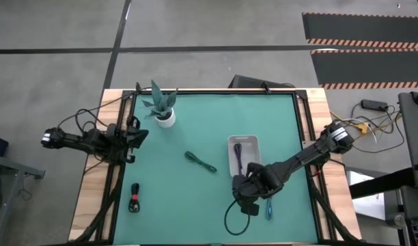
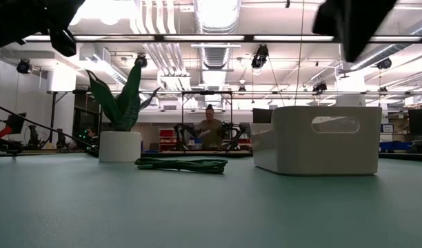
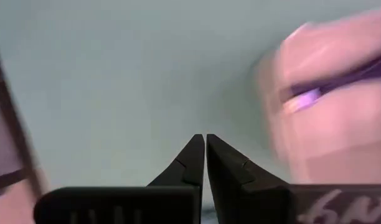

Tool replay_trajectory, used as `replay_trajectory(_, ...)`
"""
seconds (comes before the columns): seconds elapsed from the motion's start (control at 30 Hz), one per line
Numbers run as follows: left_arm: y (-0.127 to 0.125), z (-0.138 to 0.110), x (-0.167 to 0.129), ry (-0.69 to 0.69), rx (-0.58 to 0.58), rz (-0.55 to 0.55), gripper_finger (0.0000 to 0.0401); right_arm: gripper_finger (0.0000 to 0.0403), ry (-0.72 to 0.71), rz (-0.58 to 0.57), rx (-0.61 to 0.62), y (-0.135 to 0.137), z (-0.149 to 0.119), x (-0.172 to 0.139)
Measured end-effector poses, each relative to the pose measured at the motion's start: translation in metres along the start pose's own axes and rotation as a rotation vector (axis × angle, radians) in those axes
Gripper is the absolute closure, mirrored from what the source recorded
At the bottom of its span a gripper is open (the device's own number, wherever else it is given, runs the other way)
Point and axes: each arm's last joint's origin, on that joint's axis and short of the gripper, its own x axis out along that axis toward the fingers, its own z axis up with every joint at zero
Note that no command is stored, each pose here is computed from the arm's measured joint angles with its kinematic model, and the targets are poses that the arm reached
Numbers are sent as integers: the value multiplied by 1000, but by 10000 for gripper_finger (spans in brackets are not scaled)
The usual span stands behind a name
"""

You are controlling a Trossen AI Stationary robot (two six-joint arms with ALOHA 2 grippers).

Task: Pick and place USB-C Cables
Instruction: Put the black charger cable into the gray bin

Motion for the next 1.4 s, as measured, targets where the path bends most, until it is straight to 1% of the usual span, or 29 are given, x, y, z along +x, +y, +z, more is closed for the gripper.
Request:
replay_trajectory(0.17, -2, -7, 3, 56, -116, -29, 401, 394, -234, -124, -104, -16, -4, -23)
replay_trajectory(0.3, -2, -12, 6, 91, -206, -11, 401, 394, -489, -193, -182, -29, -10, -40)
replay_trajectory(0.43, -3, -13, 10, 71, -295, 9, 401, 394, -739, -149, -313, -40, -20, -50)
replay_trajectory(0.53, -4, -15, 14, 69, -358, 10, 401, 394, -955, -103, -378, -50, -27, -55)
replay_trajectory(0.63, -6, -16, 22, 80, -360, 23, 401, 394, -1076, -35, -442, -66, -37, -55)
replay_trajectory(0.7, -8, -13, 31, 69, -361, 38, 401, 394, -1131, 4, -452, -78, -42, -53)
replay_trajectory(0.77, -11, -12, 40, 70, -360, 47, 401, 394, -1169, 20, -449, -90, -45, -51)
replay_trajectory(0.83, -14, -10, 50, 67, -360, 47, 401, 394, -1178, 5, -433, -102, -49, -49)
replay_trajectory(0.97, -21, -12, 71, 107, -354, 58, 401, 394, -1186, -20, -400, -119, -54, -47)
replay_trajectory(1.1, -28, -16, 95, 137, -388, 68, 401, 394, -1200, -24, -400, -127, -61, -47)
replay_trajectory(1.2, -34, -24, 110, 177, -430, 76, 401, 394, -1220, 35, -463, -127, -67, -51)
replay_trajectory(1.3, -42, -32, 122, 219, -498, 86, 401, 394, -1252, 95, -525, -128, -74, -56)
replay_trajectory(1.4, -50, -51, 129, 337, -562, 162, 401, 394, -1292, 105, -527, -132, -81, -64)
